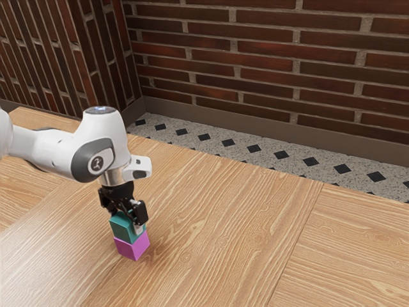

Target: Pick up the blue block with one arm, and put the blue block on the table with one arm

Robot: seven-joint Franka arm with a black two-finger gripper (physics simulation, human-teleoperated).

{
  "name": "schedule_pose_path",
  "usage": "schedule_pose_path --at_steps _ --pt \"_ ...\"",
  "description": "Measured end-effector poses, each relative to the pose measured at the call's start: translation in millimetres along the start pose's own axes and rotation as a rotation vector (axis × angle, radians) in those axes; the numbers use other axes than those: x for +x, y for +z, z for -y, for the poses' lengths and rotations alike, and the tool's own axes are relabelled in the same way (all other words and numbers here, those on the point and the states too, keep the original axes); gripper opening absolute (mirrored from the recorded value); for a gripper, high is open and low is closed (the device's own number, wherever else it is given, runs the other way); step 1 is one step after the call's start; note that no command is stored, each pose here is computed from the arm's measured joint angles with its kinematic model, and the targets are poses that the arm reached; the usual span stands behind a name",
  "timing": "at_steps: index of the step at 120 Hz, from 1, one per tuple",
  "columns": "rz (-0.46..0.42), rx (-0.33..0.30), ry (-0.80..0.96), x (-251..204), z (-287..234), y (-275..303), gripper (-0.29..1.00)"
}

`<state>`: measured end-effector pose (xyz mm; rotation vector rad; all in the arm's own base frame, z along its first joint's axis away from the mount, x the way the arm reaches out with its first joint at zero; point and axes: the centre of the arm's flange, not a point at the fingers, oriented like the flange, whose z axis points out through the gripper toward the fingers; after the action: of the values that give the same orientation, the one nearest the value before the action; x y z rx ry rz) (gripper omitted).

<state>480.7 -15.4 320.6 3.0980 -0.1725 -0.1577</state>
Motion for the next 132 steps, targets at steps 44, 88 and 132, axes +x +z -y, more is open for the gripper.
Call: schedule_pose_path --at_steps 44,88,132 --pt "-0.023 0.012 -0.013 3 2 -2 0.38" --pt "-0.125 0.052 0.001 75 -6 -40 0.37" --pt "-0.084 0.066 0.052 131 -40 4 0.46"
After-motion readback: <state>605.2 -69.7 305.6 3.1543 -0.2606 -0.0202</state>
